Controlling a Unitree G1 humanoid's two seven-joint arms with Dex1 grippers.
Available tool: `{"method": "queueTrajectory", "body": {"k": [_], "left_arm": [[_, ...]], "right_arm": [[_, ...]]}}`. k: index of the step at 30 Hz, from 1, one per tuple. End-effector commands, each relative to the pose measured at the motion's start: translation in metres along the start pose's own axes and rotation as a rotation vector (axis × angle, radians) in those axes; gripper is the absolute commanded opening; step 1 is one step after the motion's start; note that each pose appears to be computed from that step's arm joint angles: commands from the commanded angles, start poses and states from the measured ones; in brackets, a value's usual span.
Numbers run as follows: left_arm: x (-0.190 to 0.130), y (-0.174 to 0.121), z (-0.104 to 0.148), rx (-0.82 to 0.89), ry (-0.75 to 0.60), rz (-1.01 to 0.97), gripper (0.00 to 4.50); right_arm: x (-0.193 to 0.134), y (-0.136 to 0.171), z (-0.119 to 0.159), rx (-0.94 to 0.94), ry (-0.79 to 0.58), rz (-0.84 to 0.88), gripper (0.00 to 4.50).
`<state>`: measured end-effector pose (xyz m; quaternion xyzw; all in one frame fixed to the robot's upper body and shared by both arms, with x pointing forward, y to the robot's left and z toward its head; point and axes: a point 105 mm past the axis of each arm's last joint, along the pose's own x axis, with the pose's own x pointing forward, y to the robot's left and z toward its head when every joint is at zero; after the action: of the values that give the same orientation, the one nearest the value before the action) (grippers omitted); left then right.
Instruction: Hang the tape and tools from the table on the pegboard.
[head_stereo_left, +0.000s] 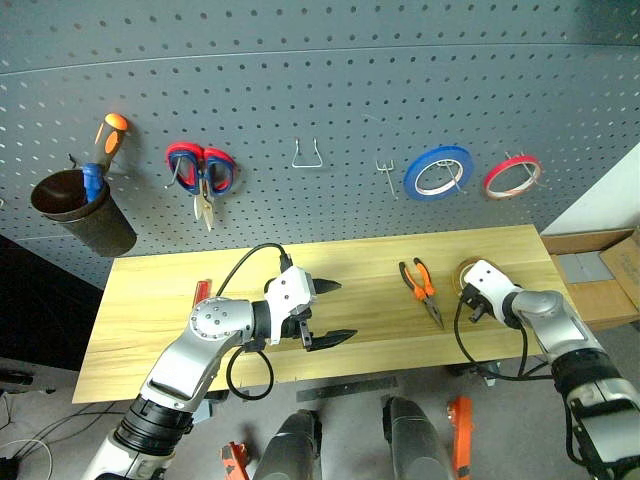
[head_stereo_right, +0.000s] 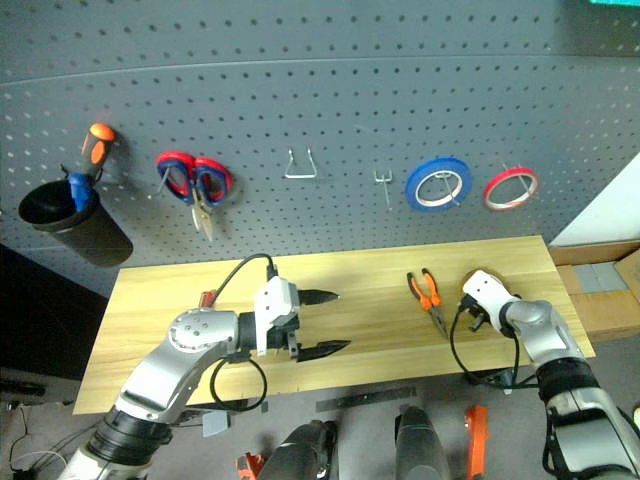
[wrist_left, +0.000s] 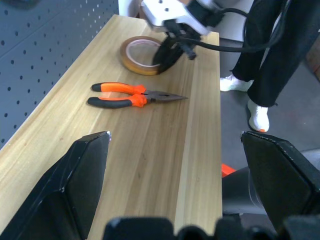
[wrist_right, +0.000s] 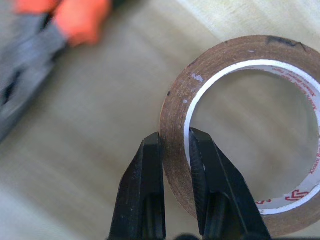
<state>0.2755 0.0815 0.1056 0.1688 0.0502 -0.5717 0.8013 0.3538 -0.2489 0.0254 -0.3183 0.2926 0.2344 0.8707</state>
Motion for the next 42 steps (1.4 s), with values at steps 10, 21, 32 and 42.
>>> {"method": "queueTrajectory", "body": {"k": [10, 21, 32, 42], "left_arm": [[-0.021, 0.022, 0.005, 0.006, -0.099, 0.196, 4.50], [-0.051, 0.030, 0.022, -0.048, -0.312, 0.316, 4.50], [-0.064, 0.049, 0.033, -0.059, -0.352, 0.437, 4.50], [-0.066, 0.051, 0.036, -0.040, -0.341, 0.469, 4.50]], "right_arm": [[-0.085, 0.052, 0.098, -0.123, -0.310, -0.121, 0.15], [-0.123, 0.108, 0.167, -0.300, -0.631, -0.318, 0.15], [-0.097, 0.090, 0.220, -0.352, -0.777, -0.310, 0.15], [-0.067, 0.079, 0.240, -0.302, -0.818, -0.283, 0.15]]}}
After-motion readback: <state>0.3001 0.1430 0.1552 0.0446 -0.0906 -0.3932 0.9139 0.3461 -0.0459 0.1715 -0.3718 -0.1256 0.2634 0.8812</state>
